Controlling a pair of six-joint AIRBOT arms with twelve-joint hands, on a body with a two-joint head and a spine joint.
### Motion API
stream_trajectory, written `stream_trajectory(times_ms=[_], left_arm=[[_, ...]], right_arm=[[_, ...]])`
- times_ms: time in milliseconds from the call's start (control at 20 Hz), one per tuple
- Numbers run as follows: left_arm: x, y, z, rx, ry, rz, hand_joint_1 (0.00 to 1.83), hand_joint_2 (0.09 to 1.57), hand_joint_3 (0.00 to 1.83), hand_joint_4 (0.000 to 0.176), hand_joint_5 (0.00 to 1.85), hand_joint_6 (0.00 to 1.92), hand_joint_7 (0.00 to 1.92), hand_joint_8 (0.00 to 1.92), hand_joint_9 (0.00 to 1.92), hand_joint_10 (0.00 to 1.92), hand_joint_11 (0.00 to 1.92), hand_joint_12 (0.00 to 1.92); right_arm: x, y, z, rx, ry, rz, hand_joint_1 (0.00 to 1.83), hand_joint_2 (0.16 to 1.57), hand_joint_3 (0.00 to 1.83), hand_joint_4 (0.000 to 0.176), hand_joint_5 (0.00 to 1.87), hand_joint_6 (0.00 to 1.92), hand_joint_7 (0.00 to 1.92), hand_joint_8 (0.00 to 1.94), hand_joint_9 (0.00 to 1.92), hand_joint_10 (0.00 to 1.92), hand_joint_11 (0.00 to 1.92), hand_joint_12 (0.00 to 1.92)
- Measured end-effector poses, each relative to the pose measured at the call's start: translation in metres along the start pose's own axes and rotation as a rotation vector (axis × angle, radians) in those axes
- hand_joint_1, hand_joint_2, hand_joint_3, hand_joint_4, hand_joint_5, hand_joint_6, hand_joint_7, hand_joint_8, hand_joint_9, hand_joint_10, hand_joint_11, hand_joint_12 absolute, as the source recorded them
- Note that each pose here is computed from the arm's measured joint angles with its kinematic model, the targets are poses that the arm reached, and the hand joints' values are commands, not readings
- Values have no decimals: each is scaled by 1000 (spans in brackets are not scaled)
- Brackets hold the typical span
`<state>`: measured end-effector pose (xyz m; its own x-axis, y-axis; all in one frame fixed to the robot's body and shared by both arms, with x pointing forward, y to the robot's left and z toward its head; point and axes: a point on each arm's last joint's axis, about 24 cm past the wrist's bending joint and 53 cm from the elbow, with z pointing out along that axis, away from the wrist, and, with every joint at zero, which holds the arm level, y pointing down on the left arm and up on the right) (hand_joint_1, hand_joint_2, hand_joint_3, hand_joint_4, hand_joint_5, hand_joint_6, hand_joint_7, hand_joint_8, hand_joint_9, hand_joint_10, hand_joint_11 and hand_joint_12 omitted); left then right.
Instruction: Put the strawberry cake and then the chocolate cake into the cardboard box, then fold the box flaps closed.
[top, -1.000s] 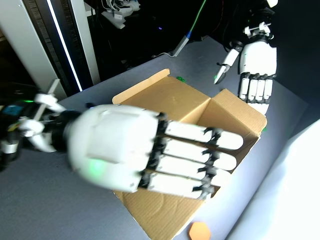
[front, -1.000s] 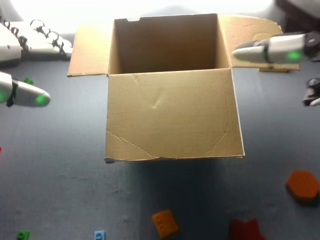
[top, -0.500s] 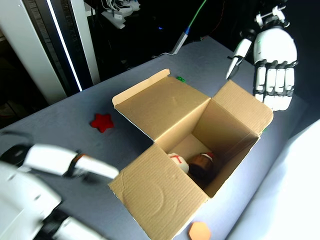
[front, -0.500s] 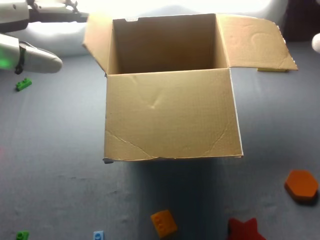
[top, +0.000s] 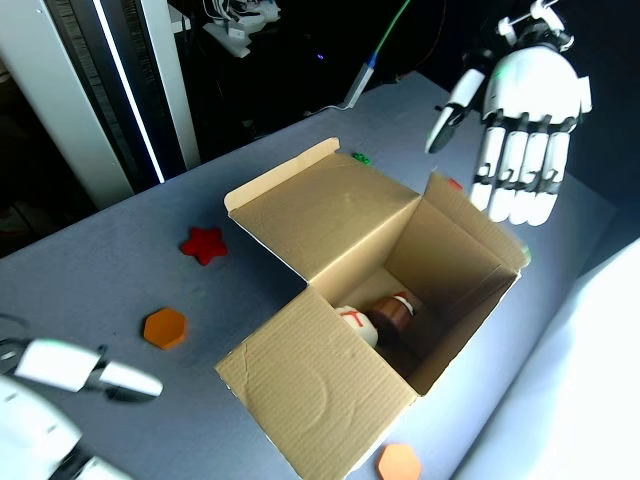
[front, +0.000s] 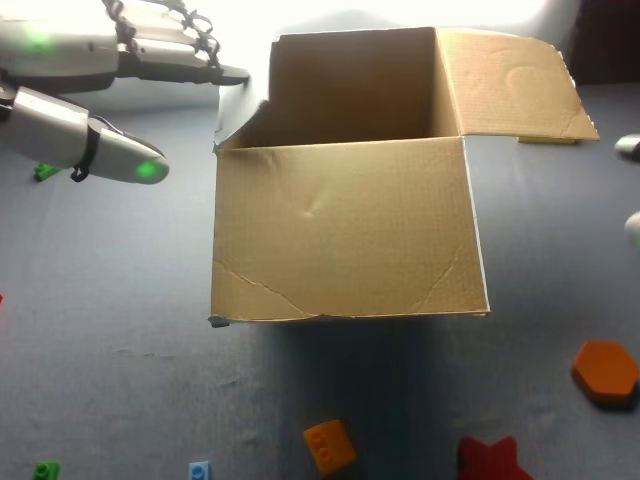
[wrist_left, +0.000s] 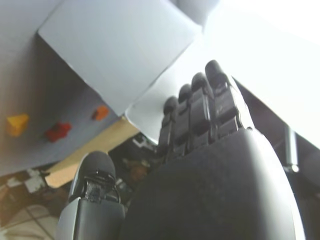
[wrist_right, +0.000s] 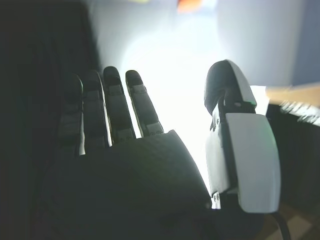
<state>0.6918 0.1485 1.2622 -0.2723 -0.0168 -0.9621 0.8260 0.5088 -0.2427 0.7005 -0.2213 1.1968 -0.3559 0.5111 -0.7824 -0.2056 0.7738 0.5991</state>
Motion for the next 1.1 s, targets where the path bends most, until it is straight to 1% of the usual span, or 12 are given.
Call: stream_trajectory(times_ms=[100,200,350,450,550,600,650,700,750,900,950,1100], left_arm=[[5,-5,10,14,25,23,0,1287,0,0,101,2,117,2,106,0,0,443],[9,-15,22,45,45,43,0,1286,0,1,111,4,127,3,105,0,0,415],[13,-27,37,89,62,50,0,1279,0,5,98,0,114,0,101,1,0,426],[15,-27,39,96,70,53,0,1287,0,7,106,3,127,4,115,5,0,475],[21,-24,38,86,85,53,0,1283,0,10,112,3,135,4,121,5,0,500],[25,-23,38,85,94,51,0,1285,0,7,113,2,124,3,111,3,0,457],[35,-21,38,80,116,51,0,1285,0,8,111,0,123,2,103,1,0,425],[44,-19,38,78,135,48,0,1285,0,9,111,0,123,2,101,0,0,418],[47,-19,38,77,138,42,0,1285,0,9,111,0,123,2,101,0,0,418],[50,-18,38,74,140,32,0,1288,1,5,125,4,134,3,118,6,0,469],[50,-17,38,73,139,32,0,1284,0,12,128,2,139,2,124,5,0,502],[46,-17,37,73,133,41,0,1284,0,11,110,3,129,3,116,2,0,451]], right_arm=[[12,9,2,-37,21,-68,0,1238,5,0,74,3,102,2,50,3,0,14],[25,23,4,-87,32,-151,0,1236,3,0,77,4,95,0,64,10,2,1],[32,44,6,-153,21,-203,0,1244,6,0,76,3,93,1,68,11,10,5],[27,52,5,-183,-9,-224,0,1257,11,0,77,4,95,5,61,7,2,1],[13,65,0,-237,-64,-238,0,1256,9,0,76,3,92,4,58,6,3,2],[6,73,-6,-262,-87,-233,0,1254,7,0,85,7,100,6,64,8,14,7],[-9,88,-16,-308,-139,-241,0,1255,7,0,77,3,92,2,68,9,18,9],[-32,107,-28,-359,-216,-233,0,1256,7,0,75,2,90,2,69,10,19,10],[-40,112,-31,-369,-238,-228,0,1256,7,0,75,2,90,2,69,10,19,10],[-51,127,-40,-401,-274,-205,0,1244,1,0,77,3,83,0,50,1,0,0],[-52,131,-41,-409,-275,-200,0,1249,3,0,69,1,87,5,60,6,7,3],[-44,154,-40,-443,-270,-229,0,1261,8,0,63,0,79,1,49,1,0,0]])
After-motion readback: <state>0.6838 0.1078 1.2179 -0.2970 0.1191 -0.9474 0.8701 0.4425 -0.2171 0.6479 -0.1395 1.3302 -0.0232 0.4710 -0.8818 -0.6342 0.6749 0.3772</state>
